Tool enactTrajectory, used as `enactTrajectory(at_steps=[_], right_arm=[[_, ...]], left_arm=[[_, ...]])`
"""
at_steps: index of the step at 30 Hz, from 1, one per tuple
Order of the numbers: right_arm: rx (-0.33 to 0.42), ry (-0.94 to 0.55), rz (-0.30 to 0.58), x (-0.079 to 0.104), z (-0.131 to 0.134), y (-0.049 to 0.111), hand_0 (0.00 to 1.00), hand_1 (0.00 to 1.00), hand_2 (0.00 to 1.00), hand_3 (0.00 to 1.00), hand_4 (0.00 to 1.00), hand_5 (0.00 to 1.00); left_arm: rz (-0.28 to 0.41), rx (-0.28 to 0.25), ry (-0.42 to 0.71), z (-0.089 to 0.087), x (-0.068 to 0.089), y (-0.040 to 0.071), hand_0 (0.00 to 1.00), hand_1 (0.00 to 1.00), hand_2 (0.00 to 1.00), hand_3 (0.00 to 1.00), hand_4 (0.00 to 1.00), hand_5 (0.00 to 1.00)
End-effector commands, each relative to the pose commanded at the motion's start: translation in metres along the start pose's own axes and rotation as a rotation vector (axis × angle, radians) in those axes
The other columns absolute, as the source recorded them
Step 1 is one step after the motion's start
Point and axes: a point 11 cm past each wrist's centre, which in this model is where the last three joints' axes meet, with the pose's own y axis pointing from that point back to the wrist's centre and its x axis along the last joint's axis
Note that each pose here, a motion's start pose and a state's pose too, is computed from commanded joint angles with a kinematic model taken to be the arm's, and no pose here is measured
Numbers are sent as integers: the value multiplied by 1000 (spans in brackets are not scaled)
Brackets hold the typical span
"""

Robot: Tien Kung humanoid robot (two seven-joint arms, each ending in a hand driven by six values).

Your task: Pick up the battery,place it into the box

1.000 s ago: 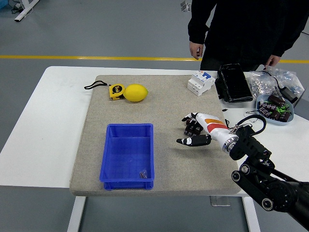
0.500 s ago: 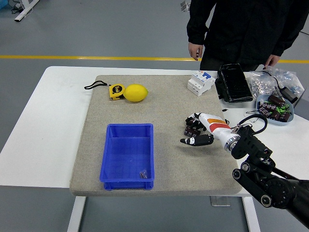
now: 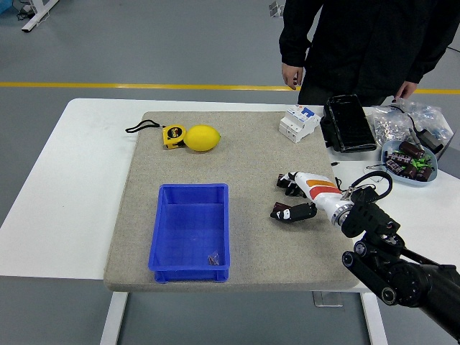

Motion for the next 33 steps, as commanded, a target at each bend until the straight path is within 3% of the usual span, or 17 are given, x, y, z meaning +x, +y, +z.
enactTrajectory(at_steps=[9, 10, 15, 16, 33], right_arm=[[26, 24, -8, -3, -5, 4, 397, 471, 509, 643, 980, 401], [33, 28, -7, -3, -6, 4, 286, 376, 442, 510, 926, 376], [65, 66, 6, -4, -14, 5, 286, 376, 442, 510, 926, 376], [71, 73, 11, -4, -15, 6, 166, 242, 330, 387, 876, 390], [1, 100, -30, -16, 8, 10, 149, 228, 327, 383, 866, 383]], left_arm=[[1, 0, 3, 0, 1, 0, 719, 681, 681, 583, 633, 541], [1, 0, 3, -1, 1, 0, 720, 680, 681, 584, 633, 541], [2, 3, -2, -2, 1, 0, 720, 680, 681, 584, 633, 541], [2, 3, -2, -2, 1, 0, 719, 680, 681, 584, 633, 541], [1, 2, 0, -2, 0, 0, 719, 681, 682, 584, 632, 541]])
